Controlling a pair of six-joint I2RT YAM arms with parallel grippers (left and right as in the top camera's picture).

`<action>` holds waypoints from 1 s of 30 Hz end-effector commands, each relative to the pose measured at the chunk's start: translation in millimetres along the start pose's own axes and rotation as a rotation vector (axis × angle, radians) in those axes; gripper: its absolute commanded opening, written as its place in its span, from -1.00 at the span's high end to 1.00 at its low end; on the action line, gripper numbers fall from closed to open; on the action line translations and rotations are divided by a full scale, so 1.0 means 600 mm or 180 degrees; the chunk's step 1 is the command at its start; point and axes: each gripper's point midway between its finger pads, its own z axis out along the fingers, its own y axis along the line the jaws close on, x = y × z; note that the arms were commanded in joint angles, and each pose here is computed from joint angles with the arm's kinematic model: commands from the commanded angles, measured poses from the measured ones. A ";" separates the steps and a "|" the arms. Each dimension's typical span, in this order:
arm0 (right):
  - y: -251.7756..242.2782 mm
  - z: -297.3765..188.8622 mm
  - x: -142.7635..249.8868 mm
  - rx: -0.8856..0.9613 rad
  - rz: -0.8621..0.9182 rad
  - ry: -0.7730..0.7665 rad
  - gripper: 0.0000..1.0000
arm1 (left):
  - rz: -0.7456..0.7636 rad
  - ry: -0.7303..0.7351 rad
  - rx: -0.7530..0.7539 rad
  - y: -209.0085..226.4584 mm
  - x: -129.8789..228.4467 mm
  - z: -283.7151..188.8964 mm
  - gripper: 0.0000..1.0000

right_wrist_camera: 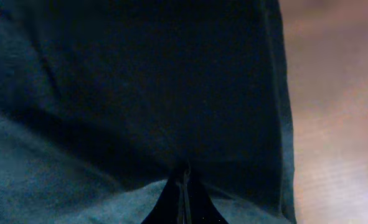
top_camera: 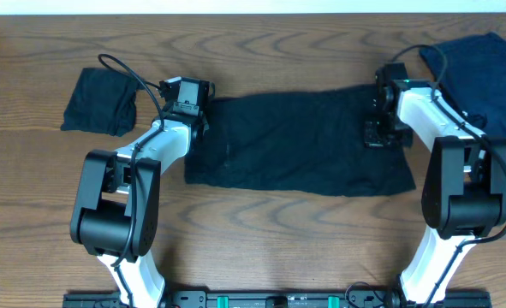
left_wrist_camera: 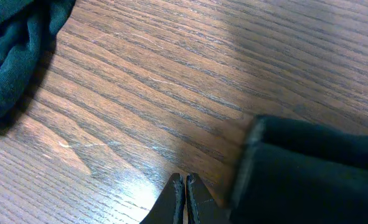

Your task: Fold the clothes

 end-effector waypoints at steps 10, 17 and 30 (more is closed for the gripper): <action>-0.013 -0.003 -0.004 0.0090 0.0275 0.0137 0.89 | 0.0181 -0.0395 0.0144 0.007 -0.103 -0.114 0.76; 0.036 -0.125 -0.067 -0.0456 0.0155 -0.0141 0.45 | 0.0243 -0.0456 0.0904 0.021 -0.141 -0.258 0.06; 0.305 -0.257 -0.054 -0.1640 -0.1093 -0.0625 0.96 | 0.0187 0.0648 0.1741 0.022 -0.045 -0.222 -0.31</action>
